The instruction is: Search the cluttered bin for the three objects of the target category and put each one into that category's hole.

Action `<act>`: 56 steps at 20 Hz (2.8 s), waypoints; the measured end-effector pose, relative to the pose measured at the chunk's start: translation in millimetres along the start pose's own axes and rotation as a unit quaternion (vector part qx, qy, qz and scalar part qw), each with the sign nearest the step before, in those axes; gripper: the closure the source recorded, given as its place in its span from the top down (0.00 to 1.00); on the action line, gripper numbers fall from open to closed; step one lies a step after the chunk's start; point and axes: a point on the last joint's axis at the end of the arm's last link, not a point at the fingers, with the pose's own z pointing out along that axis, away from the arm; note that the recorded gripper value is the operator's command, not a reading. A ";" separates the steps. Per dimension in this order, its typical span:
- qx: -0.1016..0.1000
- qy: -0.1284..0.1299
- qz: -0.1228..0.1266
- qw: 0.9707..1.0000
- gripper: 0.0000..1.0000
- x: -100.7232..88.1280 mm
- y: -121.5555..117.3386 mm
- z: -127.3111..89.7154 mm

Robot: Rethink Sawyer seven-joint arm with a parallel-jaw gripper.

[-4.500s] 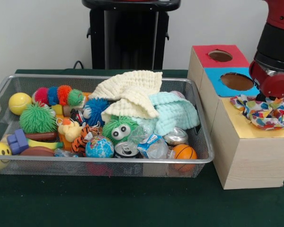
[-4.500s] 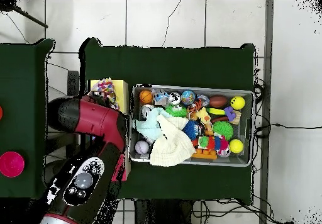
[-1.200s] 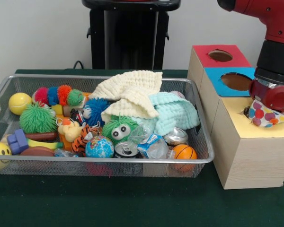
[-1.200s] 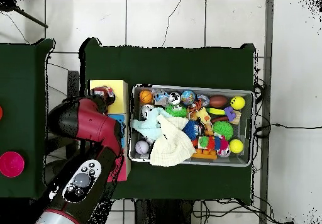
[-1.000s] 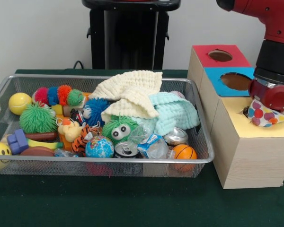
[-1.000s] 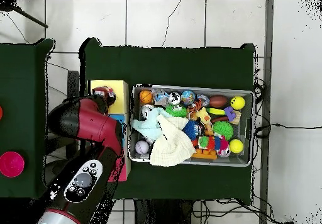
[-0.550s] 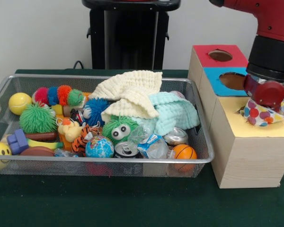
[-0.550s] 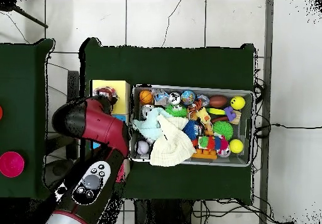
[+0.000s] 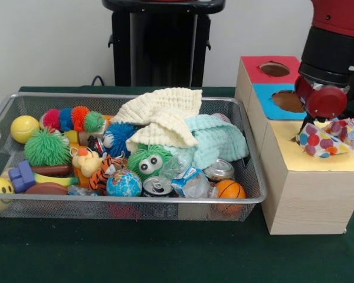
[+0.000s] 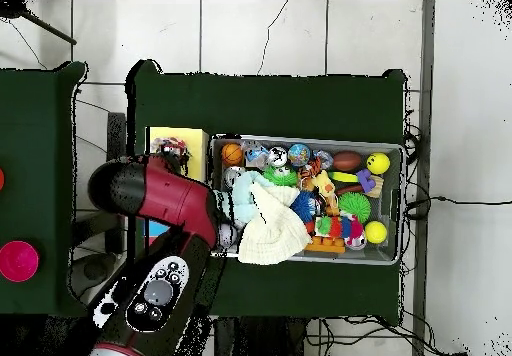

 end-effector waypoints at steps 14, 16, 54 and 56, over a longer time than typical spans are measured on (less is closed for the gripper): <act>0.018 0.027 0.006 0.999 0.00 -11.2 7.6 -5.6; 0.021 0.030 0.007 0.999 0.00 -12.5 8.7 -7.3; 0.118 0.055 -0.060 0.990 0.00 -32.8 86.2 -80.4; 0.121 0.056 -0.066 0.989 0.00 -27.9 90.5 -78.4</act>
